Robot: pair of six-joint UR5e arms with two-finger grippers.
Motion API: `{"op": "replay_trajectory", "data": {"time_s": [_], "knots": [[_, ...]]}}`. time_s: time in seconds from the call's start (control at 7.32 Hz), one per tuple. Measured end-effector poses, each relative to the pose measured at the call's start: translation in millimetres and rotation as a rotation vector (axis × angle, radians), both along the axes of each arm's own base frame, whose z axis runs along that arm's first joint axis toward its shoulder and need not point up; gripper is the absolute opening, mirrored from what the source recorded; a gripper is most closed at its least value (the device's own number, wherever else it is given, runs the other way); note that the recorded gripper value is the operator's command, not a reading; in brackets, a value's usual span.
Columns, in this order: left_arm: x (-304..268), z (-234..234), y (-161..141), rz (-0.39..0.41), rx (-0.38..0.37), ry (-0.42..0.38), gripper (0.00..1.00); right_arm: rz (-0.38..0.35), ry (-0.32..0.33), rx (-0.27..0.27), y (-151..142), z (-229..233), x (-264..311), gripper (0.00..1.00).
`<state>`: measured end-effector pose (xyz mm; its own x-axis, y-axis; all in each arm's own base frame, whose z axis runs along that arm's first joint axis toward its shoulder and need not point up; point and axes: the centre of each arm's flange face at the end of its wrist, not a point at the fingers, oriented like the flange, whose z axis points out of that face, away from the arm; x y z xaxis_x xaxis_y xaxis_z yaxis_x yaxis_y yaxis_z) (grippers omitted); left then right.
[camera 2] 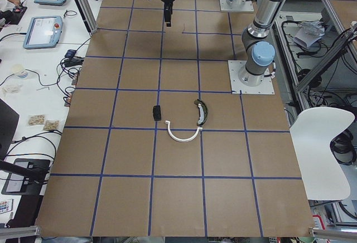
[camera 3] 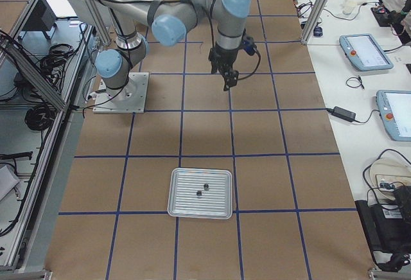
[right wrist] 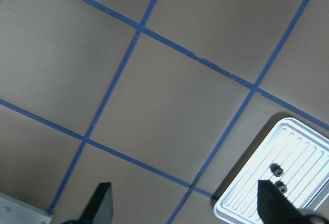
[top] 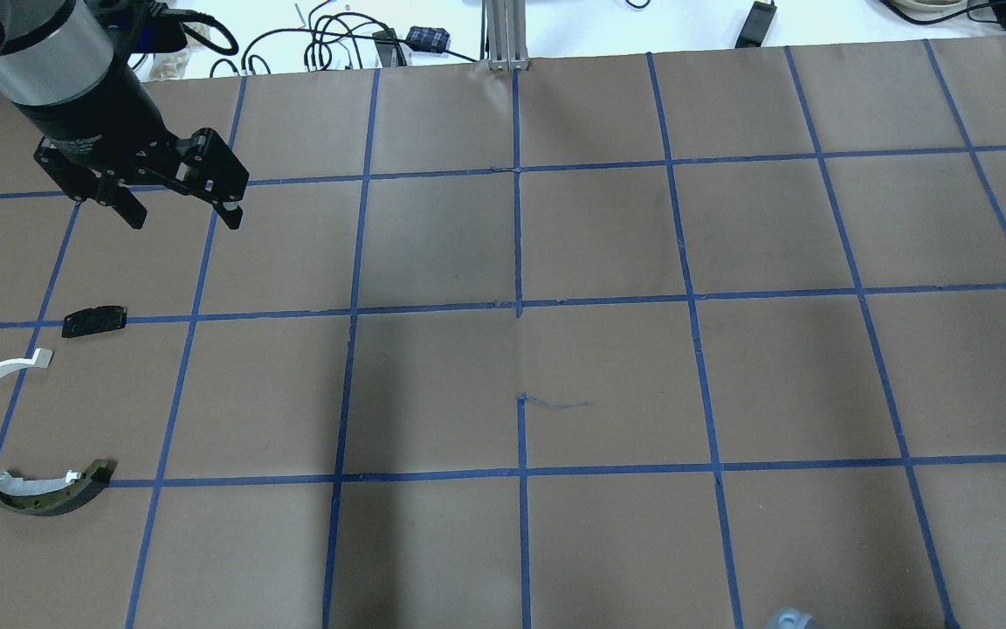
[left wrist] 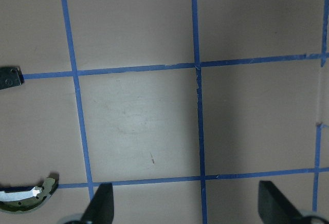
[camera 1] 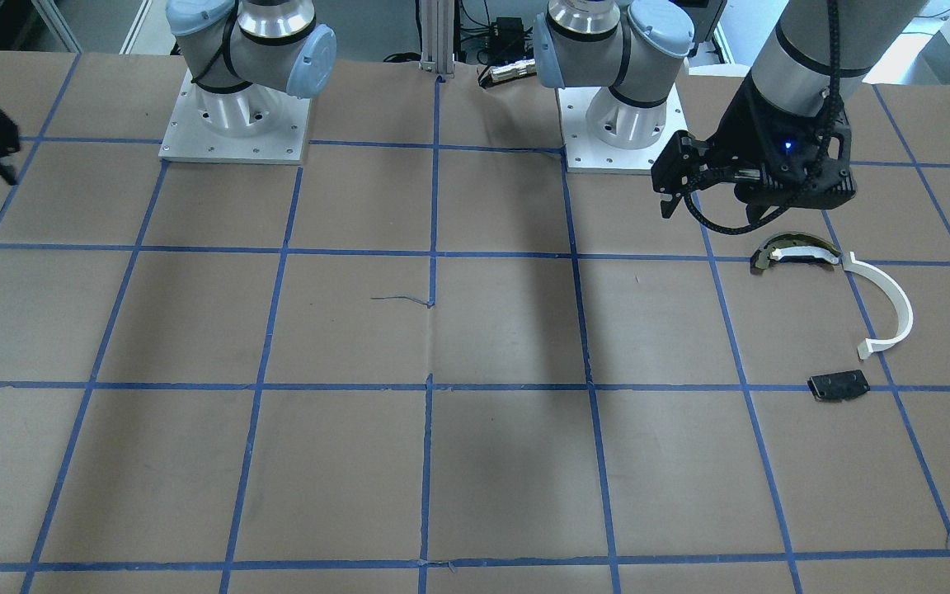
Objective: Place bearing gear from tray to pile
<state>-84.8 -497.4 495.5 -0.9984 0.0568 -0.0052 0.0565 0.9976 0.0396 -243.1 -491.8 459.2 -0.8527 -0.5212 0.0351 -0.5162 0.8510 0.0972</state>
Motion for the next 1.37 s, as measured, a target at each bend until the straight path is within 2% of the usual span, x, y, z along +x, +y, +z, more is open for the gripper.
{"op": "replay_trajectory", "data": {"time_s": [0.27, 0.55, 0.82, 1.23, 1.37], "knots": [[-0.5, 1.1, 0.4, 0.0, -0.004, 0.0, 1.0, 0.192, -0.024, 0.022, 13.2, -76.5, -125.0, 0.99], [-0.5, 1.1, 0.4, -0.001, -0.004, 0.0, 1.0, 0.349, -0.029, 0.005, 26.6, -165.7, -217.1, 0.99], [-0.2, 1.9, 1.3, 0.0, -0.005, 0.0, 1.0, 0.428, -0.088, -0.004, 48.9, -229.8, -259.8, 0.96], [-0.6, 1.8, 1.0, 0.0, -0.005, 0.0, 1.0, 0.508, -0.113, 0.003, 55.1, -267.0, -270.1, 0.94], [-0.6, 2.1, 1.3, 0.0, -0.005, -0.001, 1.0, 0.514, -0.113, 0.008, 57.1, -271.1, -272.1, 0.88]]}}
